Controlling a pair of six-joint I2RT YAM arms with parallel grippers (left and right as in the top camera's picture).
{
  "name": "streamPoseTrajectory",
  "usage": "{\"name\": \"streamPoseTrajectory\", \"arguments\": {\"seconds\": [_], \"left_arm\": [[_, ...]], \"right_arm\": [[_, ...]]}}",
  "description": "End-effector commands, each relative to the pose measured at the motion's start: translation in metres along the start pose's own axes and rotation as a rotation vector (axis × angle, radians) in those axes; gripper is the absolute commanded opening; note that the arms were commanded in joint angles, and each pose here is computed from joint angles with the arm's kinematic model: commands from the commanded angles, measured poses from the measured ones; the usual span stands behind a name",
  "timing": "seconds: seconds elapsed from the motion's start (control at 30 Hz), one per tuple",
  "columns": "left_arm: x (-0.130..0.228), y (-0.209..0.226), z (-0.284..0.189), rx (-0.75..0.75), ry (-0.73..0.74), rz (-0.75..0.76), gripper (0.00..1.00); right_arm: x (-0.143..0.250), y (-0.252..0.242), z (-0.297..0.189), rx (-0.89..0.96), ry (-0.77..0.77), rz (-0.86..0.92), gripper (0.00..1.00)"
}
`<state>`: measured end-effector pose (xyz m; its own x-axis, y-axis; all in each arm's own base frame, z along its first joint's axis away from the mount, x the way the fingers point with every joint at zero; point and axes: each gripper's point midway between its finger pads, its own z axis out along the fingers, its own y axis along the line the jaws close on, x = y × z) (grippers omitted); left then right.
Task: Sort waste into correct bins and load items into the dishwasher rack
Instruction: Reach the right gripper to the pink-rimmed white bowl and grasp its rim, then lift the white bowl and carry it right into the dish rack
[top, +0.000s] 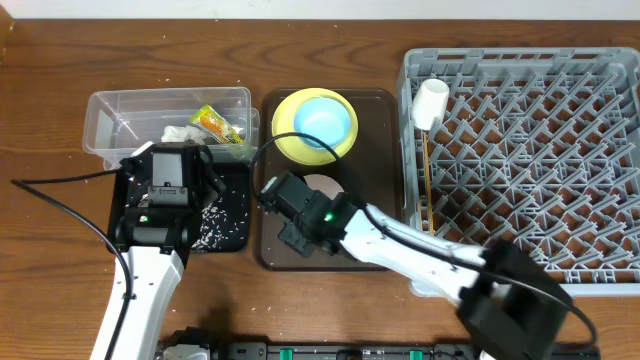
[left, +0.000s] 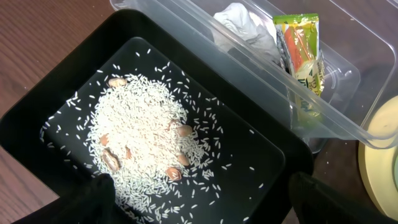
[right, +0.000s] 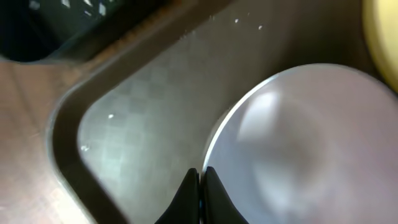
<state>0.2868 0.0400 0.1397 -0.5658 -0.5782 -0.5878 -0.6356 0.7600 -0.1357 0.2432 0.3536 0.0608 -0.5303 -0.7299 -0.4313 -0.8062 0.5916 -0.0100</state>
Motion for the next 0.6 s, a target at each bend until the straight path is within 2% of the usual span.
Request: {"name": "streamPoseTrajectory", "arguments": {"seconds": [0.0,0.2,0.33,0.43,0.57], "left_arm": [[-0.011,0.000,-0.004,-0.007,-0.031,-0.047,0.92],[-0.011,0.000,-0.004,-0.007,-0.031,-0.095,0.92],[-0.011,0.000,-0.004,-0.007,-0.031,-0.095,0.92],[-0.011,0.000,-0.004,-0.007,-0.031,-0.095,0.92],[-0.011,0.000,-0.004,-0.007,-0.031,-0.095,0.92]], "right_arm": [[-0.024,-0.012,-0.044,0.024,-0.112,0.019,0.01],[-0.042,-0.053,-0.116,0.092,-0.272,0.118,0.01],[-0.043,-0.095,-0.162,0.133,-0.372,0.259,0.01],[-0.038,-0.118,-0.191,0.068,-0.438,0.350,0.01],[-0.027,-0.139,-0.220,-0.108,-0.503,0.490,0.01]]}}
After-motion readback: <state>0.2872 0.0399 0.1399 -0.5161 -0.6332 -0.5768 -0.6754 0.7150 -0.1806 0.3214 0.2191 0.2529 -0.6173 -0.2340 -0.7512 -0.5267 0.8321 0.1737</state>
